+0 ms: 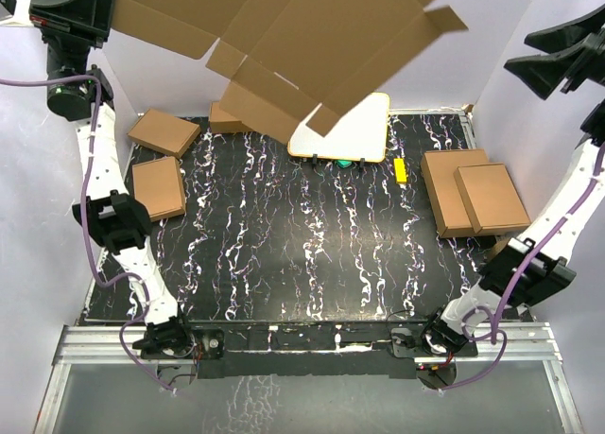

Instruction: Fold the paper box

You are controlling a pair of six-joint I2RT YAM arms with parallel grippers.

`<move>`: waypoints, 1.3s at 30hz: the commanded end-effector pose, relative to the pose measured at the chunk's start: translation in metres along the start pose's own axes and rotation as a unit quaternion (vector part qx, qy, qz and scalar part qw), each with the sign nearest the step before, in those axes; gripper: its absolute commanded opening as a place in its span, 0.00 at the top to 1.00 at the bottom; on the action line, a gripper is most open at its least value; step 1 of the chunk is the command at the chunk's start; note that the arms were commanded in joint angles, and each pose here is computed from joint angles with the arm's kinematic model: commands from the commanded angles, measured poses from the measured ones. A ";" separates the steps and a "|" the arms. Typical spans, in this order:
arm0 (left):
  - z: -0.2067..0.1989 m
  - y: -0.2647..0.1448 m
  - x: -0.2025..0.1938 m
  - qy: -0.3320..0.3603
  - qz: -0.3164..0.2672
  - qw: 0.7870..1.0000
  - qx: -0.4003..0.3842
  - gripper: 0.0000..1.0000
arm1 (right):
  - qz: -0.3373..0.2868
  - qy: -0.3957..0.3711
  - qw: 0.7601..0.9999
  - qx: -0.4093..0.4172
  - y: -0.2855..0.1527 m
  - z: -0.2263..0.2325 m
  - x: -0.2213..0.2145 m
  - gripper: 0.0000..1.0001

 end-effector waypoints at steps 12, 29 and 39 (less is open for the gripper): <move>-0.079 0.034 0.022 0.028 -0.025 0.994 -0.098 1.00 | -0.130 0.082 0.984 -0.089 0.023 -0.044 0.037 0.33; -0.087 0.032 0.023 0.013 -0.033 0.993 -0.114 1.00 | -0.133 0.081 0.988 0.023 0.048 -0.006 0.032 0.34; -0.090 0.033 0.022 0.013 -0.031 0.993 -0.115 1.00 | -0.103 0.095 0.986 0.089 0.056 0.046 0.046 0.32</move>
Point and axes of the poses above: each gripper's point midway between its finger pads, its own y axis out along the fingers, its own z axis along the line the jaws close on, x = y × z, the point moved 6 cm from there along -y, back along the fingers, and after that the axes turned 5 degrees about -y, right-handed, at the moved point
